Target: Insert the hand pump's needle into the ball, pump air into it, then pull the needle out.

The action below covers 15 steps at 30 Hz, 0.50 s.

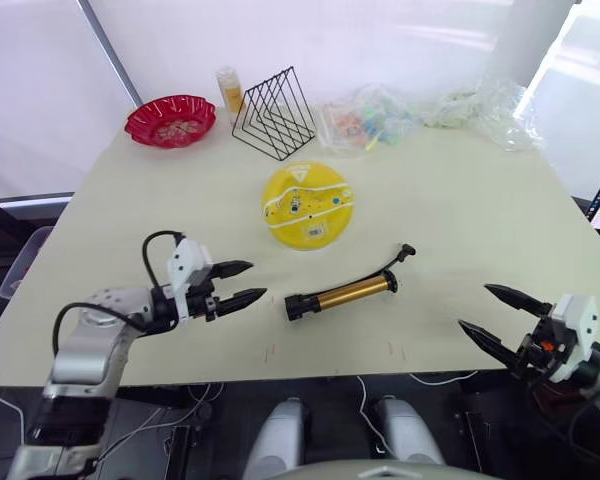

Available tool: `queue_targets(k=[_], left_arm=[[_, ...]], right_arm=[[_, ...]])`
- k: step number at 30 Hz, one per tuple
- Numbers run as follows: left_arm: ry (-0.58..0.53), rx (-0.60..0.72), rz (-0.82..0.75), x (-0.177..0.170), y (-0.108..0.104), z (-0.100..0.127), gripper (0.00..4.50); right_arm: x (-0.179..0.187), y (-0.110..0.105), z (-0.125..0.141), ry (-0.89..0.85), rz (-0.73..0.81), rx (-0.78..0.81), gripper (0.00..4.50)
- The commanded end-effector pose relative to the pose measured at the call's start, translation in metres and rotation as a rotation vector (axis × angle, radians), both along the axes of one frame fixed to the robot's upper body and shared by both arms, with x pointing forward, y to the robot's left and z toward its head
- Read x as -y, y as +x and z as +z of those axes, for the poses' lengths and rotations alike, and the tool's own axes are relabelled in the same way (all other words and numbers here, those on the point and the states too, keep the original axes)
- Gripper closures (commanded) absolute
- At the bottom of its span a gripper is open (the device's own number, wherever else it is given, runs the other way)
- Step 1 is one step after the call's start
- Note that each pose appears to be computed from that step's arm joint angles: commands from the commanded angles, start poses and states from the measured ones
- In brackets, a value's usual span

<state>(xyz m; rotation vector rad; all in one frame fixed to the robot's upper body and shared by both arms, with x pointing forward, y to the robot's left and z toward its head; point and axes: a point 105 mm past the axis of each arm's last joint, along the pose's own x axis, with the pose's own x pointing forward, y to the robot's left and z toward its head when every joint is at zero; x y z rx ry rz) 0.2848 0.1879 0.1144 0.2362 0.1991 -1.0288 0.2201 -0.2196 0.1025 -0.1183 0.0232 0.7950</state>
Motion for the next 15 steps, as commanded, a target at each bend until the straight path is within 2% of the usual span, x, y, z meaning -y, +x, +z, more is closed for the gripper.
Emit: queue_targets(k=[1, 6, 9, 15], left_arm=[[-0.007, 0.007, -0.071, 0.020, 0.007, 0.009, 1.32], [-0.015, -0.011, -0.184, 0.058, 0.020, 0.016, 1.32], [-0.002, -0.014, -0.225, 0.072, 0.026, 0.017, 1.93], [0.046, -0.026, -0.291, 0.094, 0.031, 0.013, 4.41]], right_arm=[[-0.009, -0.001, 0.013, 0.001, 0.042, 0.037, 0.00], [-0.012, 0.001, 0.018, -0.006, 0.052, 0.048, 0.00], [-0.014, 0.002, 0.021, -0.006, 0.053, 0.056, 0.00], [-0.014, 0.002, 0.025, 0.006, 0.036, 0.074, 0.00]])
